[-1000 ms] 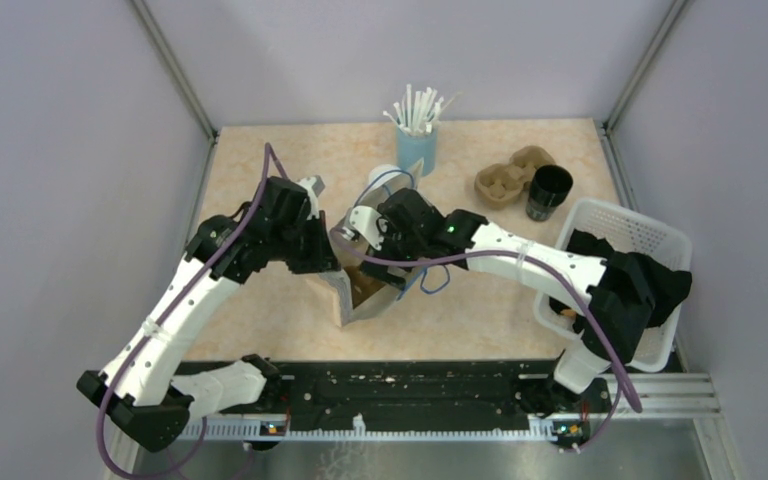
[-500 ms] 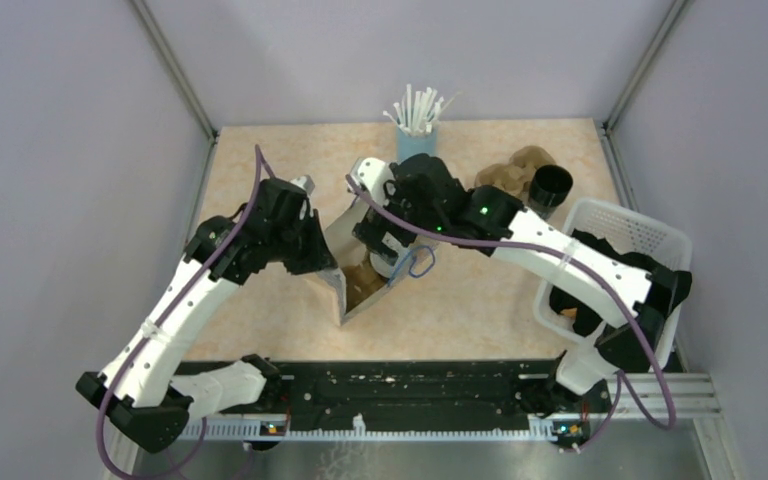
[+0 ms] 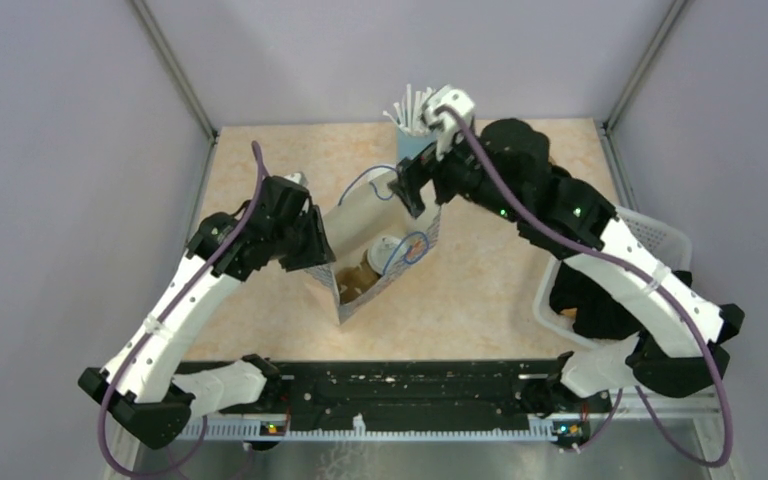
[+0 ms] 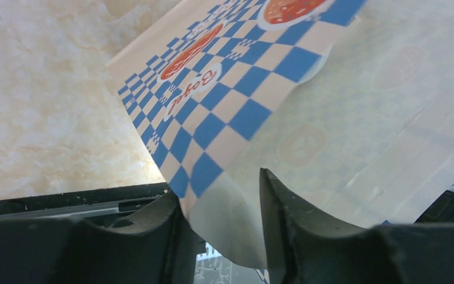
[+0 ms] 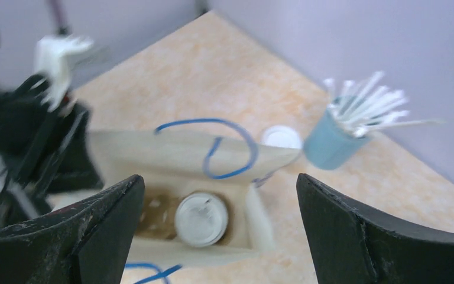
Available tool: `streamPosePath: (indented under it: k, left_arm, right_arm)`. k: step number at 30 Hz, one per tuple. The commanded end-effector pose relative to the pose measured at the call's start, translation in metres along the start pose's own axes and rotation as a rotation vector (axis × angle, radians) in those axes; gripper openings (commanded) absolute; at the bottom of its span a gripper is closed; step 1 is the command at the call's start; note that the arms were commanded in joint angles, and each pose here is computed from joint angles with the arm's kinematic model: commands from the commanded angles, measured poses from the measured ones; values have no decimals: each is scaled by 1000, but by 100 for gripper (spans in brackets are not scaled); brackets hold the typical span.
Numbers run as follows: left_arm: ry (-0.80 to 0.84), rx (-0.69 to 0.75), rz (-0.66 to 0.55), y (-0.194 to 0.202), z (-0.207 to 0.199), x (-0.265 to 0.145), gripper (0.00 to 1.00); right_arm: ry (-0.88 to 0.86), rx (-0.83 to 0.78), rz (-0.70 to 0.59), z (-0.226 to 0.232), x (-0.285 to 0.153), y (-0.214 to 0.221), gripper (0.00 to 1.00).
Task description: Pack the takeout coffee
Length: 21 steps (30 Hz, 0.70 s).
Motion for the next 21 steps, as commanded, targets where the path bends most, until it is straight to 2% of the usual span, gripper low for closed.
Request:
streamPosePath:
  k: [1, 6, 10, 13, 15, 17, 21]
  left_arm:
    - [6, 28, -87, -13, -3, -15, 49]
    - [11, 64, -126, -21, -5, -30, 66]
    - [34, 87, -159, -27, -7, -44, 76]
    - [53, 88, -186, -27, -6, -53, 81]
    - [71, 89, -208, -27, -5, -59, 83]
    - [99, 94, -240, -27, -5, -67, 85]
    - [153, 103, -323, -31, -5, -86, 88]
  right_arm:
    - [307, 159, -151, -51, -7, -29, 99]
    - [458, 273, -157, -104, 20, -22, 98]
    - [534, 358, -140, -148, 46, -4, 96]
    - [590, 393, -131, -179, 66, 14, 94]
    - [606, 412, -135, -195, 79, 24, 89]
    - [607, 418, -135, -208, 94, 36, 85]
    - [576, 403, -119, -224, 130, 57, 82]
Point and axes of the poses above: each gripper's point midway between its finger pads, its own x axis out along the fingers, its own z axis along the line the jaws close on, y = z × x, the point moved 10 cm from there along -x, back along the fingers, and after that the axes turned 3 degrees about -x, right-handed, at the moved point
